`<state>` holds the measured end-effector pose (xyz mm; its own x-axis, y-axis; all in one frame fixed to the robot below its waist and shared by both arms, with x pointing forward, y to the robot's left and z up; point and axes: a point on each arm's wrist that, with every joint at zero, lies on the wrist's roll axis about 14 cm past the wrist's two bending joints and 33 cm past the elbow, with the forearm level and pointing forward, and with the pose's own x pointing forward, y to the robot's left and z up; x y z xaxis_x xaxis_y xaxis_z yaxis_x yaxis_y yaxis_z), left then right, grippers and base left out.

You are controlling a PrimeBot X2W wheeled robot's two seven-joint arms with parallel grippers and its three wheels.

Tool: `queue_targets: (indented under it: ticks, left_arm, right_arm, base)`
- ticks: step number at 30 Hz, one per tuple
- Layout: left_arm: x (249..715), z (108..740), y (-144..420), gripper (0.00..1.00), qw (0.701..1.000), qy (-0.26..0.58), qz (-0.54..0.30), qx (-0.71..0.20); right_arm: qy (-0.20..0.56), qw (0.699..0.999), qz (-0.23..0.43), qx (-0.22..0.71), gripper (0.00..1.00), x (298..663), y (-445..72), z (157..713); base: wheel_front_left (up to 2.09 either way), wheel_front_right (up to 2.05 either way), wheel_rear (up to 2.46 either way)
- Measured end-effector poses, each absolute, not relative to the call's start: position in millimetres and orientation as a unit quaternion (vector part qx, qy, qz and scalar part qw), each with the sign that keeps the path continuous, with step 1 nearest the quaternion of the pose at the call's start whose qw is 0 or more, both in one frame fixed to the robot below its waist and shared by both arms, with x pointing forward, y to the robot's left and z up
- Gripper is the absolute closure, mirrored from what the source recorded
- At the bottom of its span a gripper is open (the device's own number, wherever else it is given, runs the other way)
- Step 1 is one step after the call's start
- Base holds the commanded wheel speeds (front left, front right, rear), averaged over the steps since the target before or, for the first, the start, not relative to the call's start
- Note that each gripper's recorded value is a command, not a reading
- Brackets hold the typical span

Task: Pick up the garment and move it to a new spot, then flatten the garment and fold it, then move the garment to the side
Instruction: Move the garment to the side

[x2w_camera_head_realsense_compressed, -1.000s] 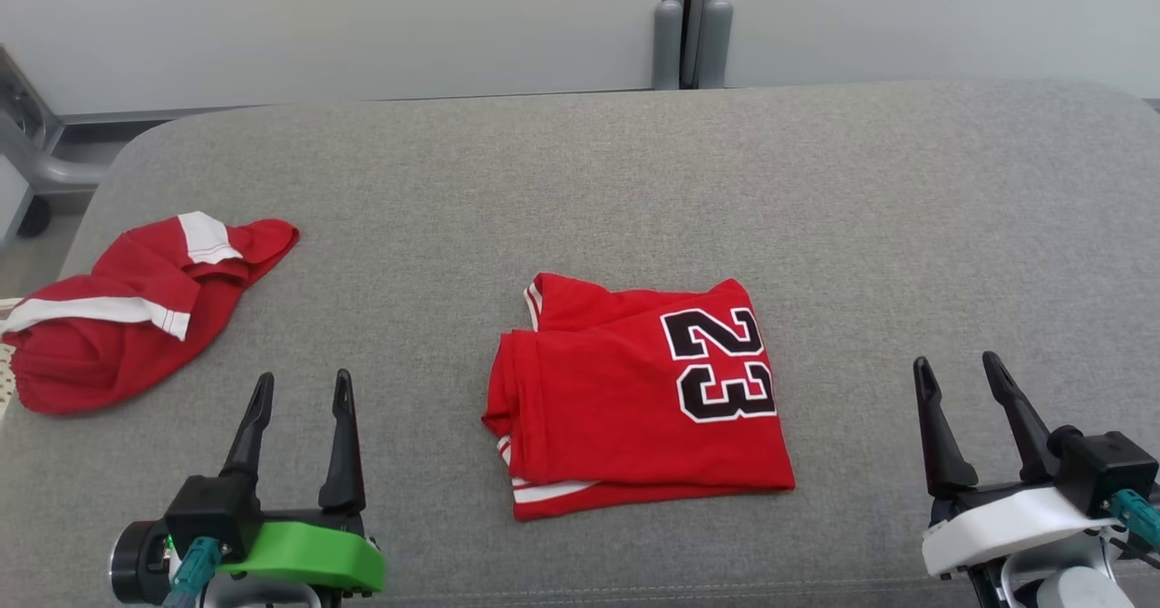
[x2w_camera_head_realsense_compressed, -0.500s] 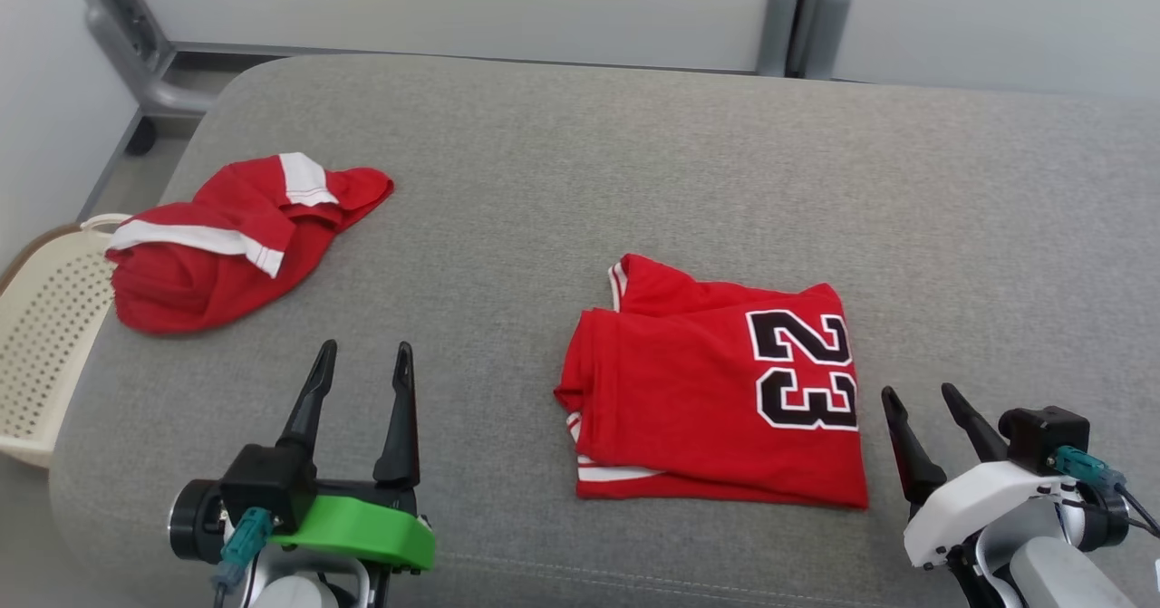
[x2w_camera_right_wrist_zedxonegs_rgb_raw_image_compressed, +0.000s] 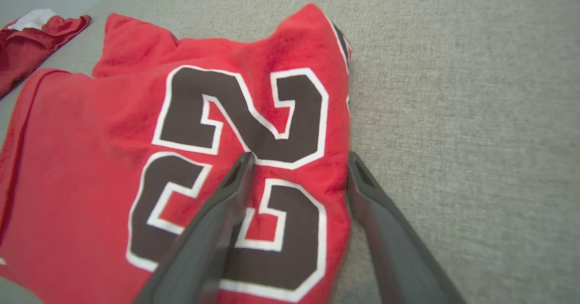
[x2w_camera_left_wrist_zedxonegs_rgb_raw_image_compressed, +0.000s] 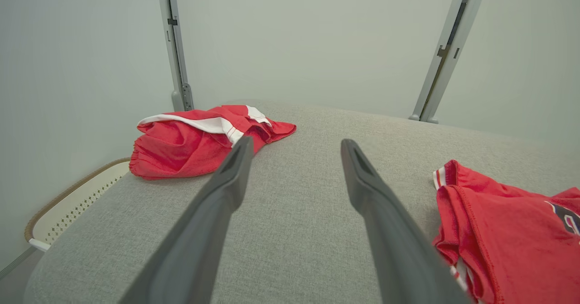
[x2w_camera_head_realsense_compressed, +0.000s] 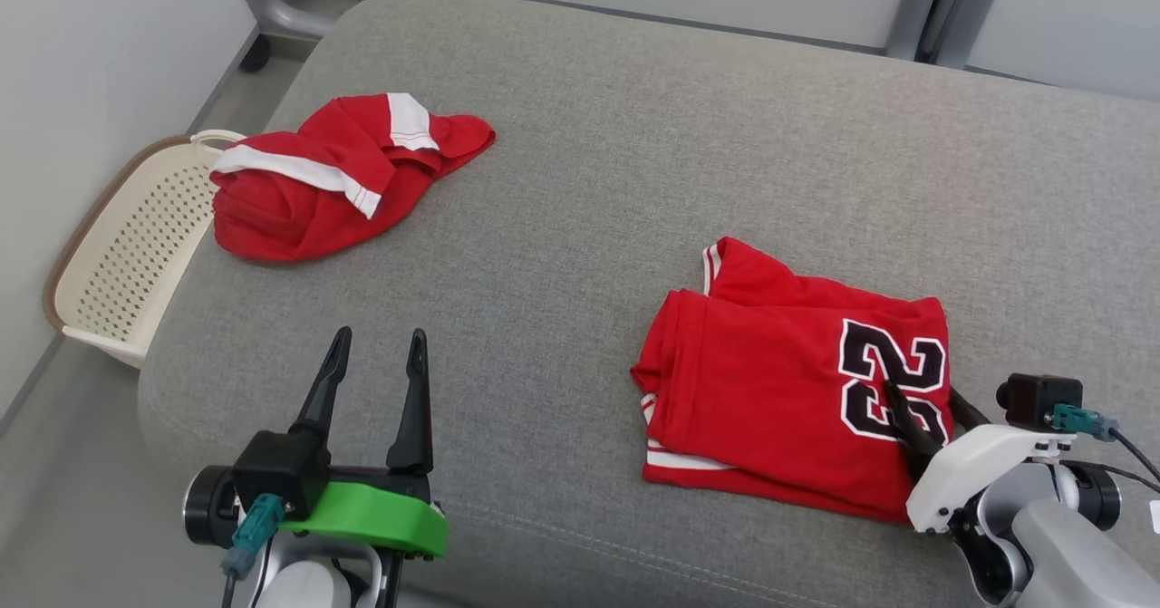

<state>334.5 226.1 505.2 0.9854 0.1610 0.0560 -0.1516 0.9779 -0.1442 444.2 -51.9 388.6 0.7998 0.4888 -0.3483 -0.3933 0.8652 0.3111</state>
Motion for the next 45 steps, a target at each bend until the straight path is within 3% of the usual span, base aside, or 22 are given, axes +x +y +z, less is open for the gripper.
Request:
queue_targets:
  ticks: [1, 2, 9, 17, 37, 45]
  left_arm:
    - [334, 505, 228, 0.0, 0.994, -0.033, 0.081, -0.07]
    - [334, 504, 229, 0.0, 0.994, -0.032, 0.083, -0.069]
    - [343, 508, 224, 0.0, 0.994, -0.038, 0.074, -0.07]
    - [367, 512, 197, 0.0, 0.996, -0.045, 0.023, -0.069]
    - [442, 514, 69, 0.0, 0.979, -0.056, -0.18, -0.075]
    - [461, 501, 41, 0.0, 0.971, -0.047, -0.222, -0.08]
  right_arm:
    - [0.216, 0.94, 0.236, 0.115, 0.71, 445, -50, 387]
    - [0.219, 0.939, 0.238, 0.116, 1.0, 446, -48, 386]
    - [0.206, 0.942, 0.239, 0.111, 1.0, 453, -54, 390]
    - [0.181, 0.957, 0.209, 0.086, 1.0, 449, -94, 396]
    - [0.13, 0.988, 0.034, 0.073, 1.0, 409, -229, 416]
    - [0.1, 0.995, -0.001, 0.025, 1.0, 446, -274, 441]
  base:
    - [0.0, 0.0, 0.0]
    - [0.0, 0.0, 0.0]
    - [0.0, 0.0, 0.0]
    - [0.0, 0.0, 0.0]
    - [0.0, 0.0, 0.0]
    - [0.0, 0.0, 0.0]
